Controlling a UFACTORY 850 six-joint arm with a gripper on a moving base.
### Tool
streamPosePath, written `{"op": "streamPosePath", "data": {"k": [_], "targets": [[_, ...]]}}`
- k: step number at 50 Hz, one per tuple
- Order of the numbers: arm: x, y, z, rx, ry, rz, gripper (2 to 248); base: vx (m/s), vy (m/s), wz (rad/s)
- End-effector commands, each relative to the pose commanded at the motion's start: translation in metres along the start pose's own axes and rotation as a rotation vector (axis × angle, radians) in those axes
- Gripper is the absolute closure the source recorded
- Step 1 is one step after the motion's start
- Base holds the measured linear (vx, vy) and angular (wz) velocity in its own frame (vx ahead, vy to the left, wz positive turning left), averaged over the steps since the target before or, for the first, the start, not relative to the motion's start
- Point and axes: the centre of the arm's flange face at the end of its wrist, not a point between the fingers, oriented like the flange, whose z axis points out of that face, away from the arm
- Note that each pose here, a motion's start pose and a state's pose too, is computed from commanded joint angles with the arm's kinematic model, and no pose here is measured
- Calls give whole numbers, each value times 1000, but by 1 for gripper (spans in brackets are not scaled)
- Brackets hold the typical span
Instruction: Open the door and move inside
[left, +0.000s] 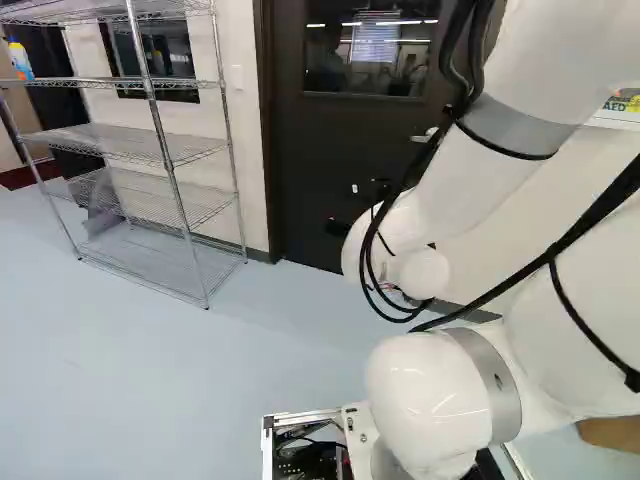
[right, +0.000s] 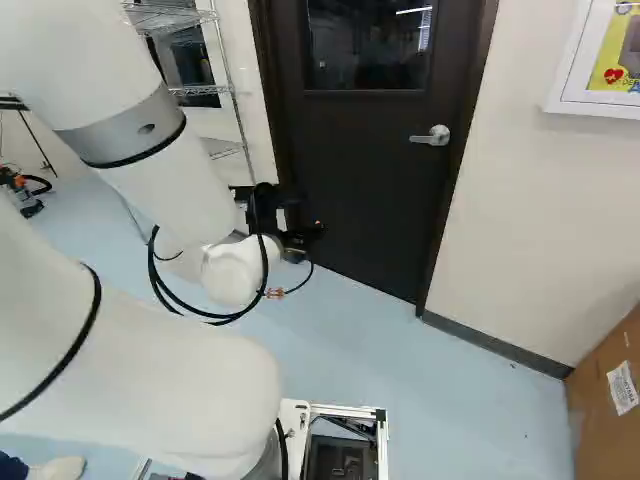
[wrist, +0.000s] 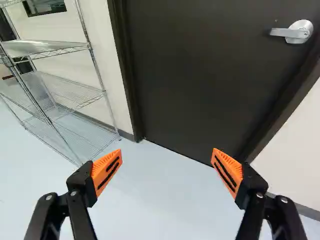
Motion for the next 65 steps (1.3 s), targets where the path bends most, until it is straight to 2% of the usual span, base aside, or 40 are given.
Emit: {"op": "streamPosePath", "data": {"k": [8,39,65], "targets": [[0,0,0,0,0,0,3,214,82,-103],[0,0,0,0,0,0,3,228,43,-307],[0,0,0,0,0,0,3,200,-20,-317]]}}
